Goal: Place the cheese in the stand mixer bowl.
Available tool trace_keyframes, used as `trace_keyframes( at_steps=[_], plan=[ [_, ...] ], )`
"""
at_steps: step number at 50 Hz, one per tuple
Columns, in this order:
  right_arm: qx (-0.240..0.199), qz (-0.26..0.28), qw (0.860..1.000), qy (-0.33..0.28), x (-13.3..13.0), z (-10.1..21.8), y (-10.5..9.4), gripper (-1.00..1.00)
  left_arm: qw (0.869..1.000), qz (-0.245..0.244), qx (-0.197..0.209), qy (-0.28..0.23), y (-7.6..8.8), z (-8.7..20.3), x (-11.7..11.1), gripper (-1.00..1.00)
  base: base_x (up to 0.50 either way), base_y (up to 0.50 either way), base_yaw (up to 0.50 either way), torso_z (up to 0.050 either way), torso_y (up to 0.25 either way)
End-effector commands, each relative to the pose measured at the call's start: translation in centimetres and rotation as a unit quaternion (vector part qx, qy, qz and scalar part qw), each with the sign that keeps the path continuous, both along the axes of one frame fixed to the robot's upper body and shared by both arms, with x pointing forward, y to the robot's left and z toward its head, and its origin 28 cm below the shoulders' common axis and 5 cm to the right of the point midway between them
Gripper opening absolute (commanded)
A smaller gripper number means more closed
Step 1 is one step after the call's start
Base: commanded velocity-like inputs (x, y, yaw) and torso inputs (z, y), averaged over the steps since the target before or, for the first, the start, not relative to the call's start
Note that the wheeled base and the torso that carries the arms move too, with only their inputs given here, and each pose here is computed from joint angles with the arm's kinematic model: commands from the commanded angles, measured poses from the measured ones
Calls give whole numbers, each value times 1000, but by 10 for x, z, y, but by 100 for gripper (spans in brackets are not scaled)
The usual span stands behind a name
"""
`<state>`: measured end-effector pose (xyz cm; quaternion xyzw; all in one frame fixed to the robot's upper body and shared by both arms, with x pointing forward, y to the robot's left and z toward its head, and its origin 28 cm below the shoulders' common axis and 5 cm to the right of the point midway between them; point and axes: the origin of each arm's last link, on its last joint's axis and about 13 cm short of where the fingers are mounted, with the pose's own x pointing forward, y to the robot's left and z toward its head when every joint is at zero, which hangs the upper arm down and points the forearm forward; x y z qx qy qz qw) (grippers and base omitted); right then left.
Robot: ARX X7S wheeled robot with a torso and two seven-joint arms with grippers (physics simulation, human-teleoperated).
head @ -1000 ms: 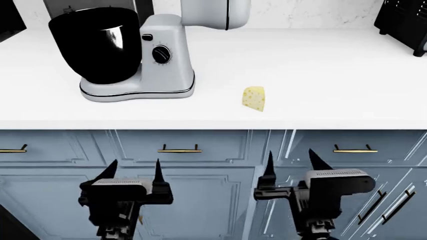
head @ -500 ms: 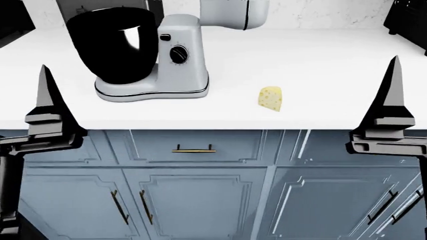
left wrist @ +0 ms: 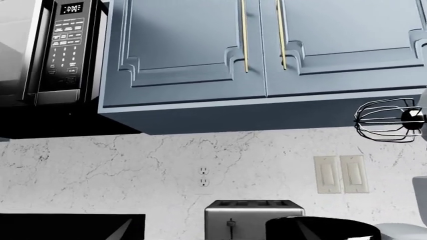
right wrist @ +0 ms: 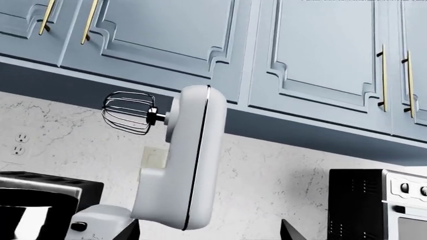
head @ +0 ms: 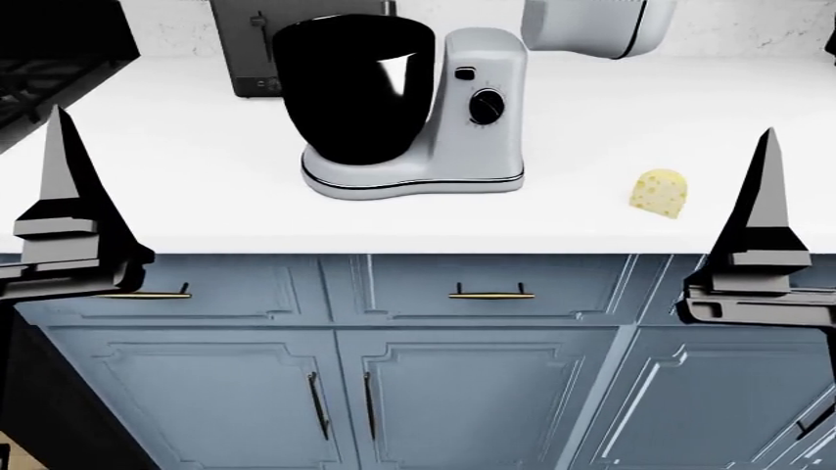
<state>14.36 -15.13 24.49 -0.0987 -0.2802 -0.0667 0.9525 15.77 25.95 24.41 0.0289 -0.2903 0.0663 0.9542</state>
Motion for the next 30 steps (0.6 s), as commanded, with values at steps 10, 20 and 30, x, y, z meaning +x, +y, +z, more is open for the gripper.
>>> trace_keyframes(
  at_steps=[10, 20, 30],
  plan=[
    [-12, -6, 1000, -12, -1, 3, 1, 100, 1000, 4, -2, -11, 1, 0, 0, 100, 0, 284, 0, 0, 0],
    [-8, -4, 999, -40, -8, 7, 0, 100, 1000, 6, -4, -11, 2, 0, -1, 100, 116, 0, 0, 0, 0],
    [-7, -5, 999, -40, -9, 7, -1, 100, 1000, 6, -3, -11, 2, 1, -1, 100, 500, 0, 0, 0, 0]
  ],
)
